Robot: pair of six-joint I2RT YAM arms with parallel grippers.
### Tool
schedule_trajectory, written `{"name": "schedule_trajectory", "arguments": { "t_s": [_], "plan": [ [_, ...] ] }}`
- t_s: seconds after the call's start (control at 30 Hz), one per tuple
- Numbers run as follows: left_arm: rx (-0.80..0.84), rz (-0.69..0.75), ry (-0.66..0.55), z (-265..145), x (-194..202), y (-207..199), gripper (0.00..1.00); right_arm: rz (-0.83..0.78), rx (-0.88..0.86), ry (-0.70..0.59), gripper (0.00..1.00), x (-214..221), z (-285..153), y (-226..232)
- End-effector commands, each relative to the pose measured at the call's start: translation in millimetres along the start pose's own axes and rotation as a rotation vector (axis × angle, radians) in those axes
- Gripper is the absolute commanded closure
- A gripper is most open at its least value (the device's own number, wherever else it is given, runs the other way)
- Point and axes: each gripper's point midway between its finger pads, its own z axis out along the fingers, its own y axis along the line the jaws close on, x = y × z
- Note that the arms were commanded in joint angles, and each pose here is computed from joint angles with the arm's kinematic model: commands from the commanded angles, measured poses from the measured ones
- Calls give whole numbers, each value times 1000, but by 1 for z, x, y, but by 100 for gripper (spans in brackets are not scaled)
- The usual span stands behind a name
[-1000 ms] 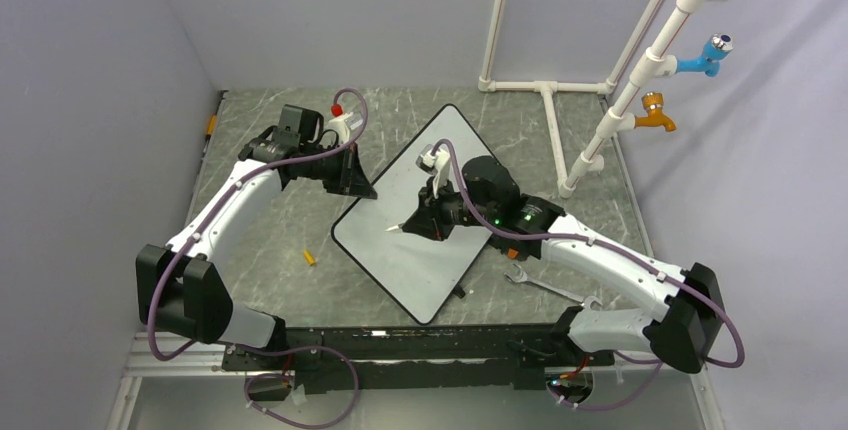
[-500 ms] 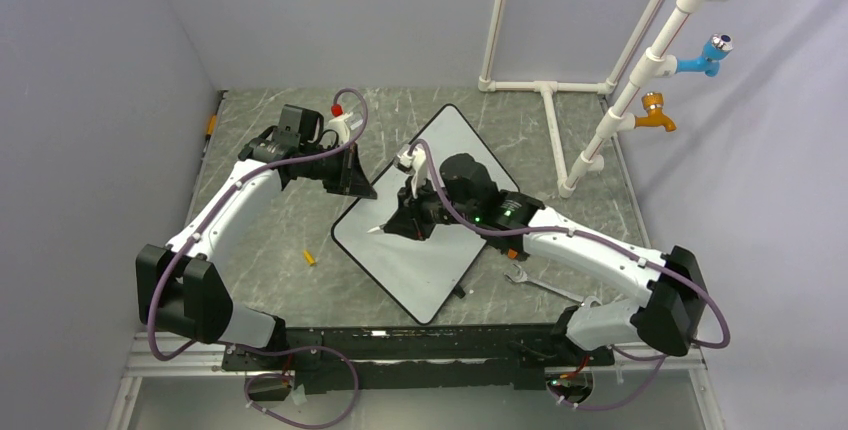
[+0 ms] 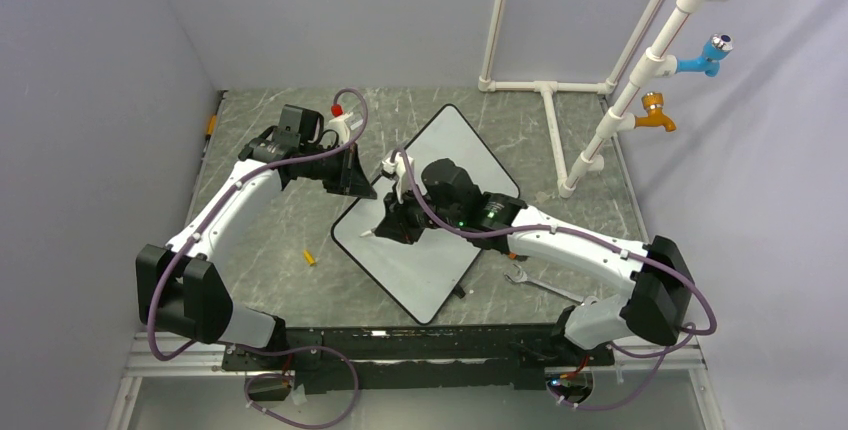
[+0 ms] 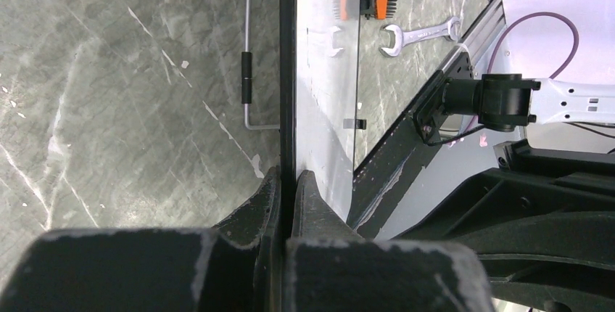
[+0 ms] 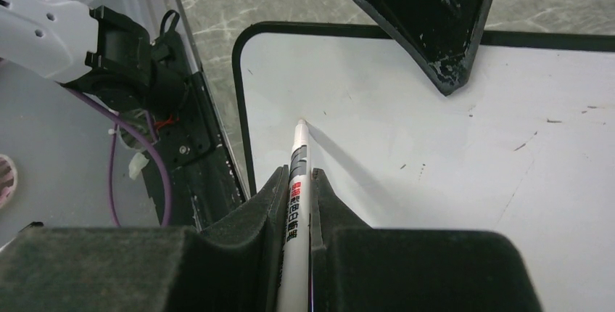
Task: Write a sentence on the whiteboard
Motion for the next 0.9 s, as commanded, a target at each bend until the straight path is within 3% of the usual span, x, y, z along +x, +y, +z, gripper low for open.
{"name": "schedule_trajectory", "arguments": {
  "t_s": [0.0, 0.87],
  "plan": [
    [-130, 104, -77, -10, -18, 16, 100, -59, 25, -82, 100, -31, 1, 2],
    [-139, 104, -70, -9, -17, 18, 100, -110, 273, -5, 100, -4, 0, -47]
  ]
}}
